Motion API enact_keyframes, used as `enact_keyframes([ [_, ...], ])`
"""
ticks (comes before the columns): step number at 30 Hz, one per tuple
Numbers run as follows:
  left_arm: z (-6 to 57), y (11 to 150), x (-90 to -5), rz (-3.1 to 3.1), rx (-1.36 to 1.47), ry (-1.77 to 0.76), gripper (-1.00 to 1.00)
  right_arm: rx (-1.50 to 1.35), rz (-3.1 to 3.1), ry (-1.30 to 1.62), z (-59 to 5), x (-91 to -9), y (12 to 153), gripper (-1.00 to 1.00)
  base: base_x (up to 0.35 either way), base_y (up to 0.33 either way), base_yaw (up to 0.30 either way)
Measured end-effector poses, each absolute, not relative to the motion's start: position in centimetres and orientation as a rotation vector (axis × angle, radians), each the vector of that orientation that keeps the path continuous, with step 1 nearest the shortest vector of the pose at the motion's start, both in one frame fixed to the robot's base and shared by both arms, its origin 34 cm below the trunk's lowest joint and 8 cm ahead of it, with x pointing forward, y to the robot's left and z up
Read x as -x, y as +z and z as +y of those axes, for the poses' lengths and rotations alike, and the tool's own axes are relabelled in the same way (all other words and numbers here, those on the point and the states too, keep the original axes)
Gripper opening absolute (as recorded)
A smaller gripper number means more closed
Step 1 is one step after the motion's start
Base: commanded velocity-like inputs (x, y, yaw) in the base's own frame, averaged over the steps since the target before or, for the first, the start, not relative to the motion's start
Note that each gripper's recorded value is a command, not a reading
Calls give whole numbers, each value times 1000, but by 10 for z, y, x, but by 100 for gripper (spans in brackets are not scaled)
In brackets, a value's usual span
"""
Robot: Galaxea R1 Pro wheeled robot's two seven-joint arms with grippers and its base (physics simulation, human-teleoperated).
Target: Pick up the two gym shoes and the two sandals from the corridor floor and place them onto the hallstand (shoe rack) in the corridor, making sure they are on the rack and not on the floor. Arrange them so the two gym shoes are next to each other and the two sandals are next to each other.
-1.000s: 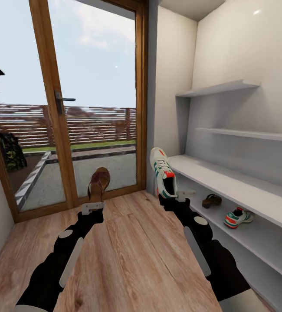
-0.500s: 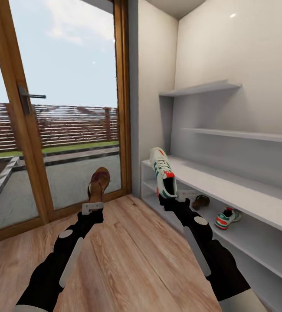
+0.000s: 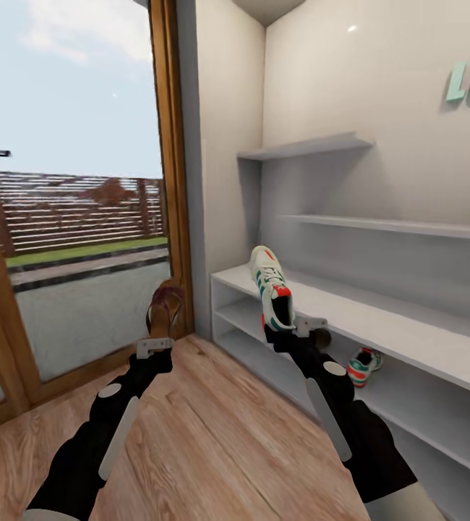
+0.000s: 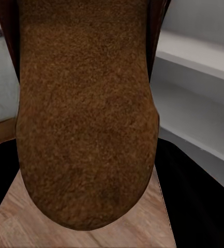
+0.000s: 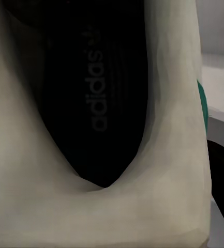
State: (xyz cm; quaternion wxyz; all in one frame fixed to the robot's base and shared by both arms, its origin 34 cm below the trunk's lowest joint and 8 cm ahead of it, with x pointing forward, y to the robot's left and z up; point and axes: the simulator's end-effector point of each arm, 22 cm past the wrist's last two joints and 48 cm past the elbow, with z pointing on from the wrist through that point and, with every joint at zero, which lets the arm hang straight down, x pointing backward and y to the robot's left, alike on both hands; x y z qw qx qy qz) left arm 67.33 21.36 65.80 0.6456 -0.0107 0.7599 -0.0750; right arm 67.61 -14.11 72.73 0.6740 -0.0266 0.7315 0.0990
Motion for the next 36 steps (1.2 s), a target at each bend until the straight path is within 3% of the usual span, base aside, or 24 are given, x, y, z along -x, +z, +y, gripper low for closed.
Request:
enact_keyframes([
  [21, 214, 658, -673, 1729, 23, -170, -100, 60, 1646, 223, -141, -676, 727, -100, 274, 206, -296],
  [36, 213, 658, -674, 1729, 21, -170, -100, 60, 1646, 223, -141, -676, 727, -100, 129, 290, -296],
])
